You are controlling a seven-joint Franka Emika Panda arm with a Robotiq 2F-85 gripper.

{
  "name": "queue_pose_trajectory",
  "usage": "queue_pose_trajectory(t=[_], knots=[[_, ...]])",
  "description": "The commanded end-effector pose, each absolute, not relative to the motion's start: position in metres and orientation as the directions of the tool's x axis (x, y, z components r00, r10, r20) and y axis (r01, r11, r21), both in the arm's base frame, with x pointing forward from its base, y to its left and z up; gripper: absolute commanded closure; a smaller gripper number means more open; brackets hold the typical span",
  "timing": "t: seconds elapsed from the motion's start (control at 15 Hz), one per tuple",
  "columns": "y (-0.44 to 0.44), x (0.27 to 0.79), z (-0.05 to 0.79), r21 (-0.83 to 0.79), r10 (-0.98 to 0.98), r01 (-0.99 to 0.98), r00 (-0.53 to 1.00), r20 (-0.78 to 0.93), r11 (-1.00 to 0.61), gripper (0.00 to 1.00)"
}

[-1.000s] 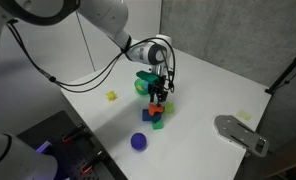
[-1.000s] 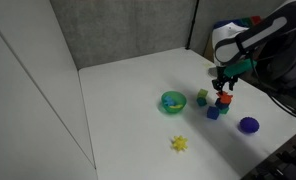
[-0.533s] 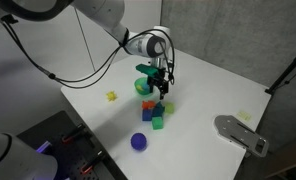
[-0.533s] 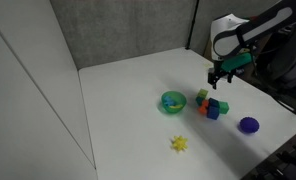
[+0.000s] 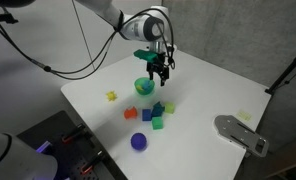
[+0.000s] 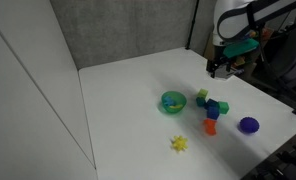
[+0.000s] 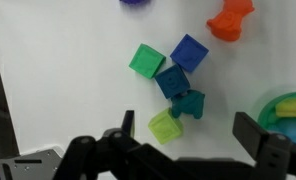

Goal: Place the orange toy on the stack of blocks

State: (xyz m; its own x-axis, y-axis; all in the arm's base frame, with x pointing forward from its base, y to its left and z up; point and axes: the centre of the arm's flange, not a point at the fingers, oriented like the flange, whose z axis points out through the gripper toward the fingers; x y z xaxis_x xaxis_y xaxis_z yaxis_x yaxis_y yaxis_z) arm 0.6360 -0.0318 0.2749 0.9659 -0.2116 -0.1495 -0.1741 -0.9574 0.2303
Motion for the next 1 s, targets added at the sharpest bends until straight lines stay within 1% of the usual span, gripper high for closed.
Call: queue_pose_trajectory(t=[0.0, 0.27, 0.6, 0.93], knots=[[-0.026, 0.624, 0.318, 0.193, -0.181, -0.153, 0.974, -0.139, -0.969, 0.00], [-0.009, 0.614, 0.354, 0.139, -0.142, -0.129, 0.986, -0.085, -0.982, 0.00], [0.017, 0.590, 0.387, 0.061, -0.109, -0.105, 0.992, -0.066, -0.993, 0.00], [0.029, 0.557, 0.411, 0.065, -0.104, -0.098, 0.991, -0.088, -0.993, 0.00]])
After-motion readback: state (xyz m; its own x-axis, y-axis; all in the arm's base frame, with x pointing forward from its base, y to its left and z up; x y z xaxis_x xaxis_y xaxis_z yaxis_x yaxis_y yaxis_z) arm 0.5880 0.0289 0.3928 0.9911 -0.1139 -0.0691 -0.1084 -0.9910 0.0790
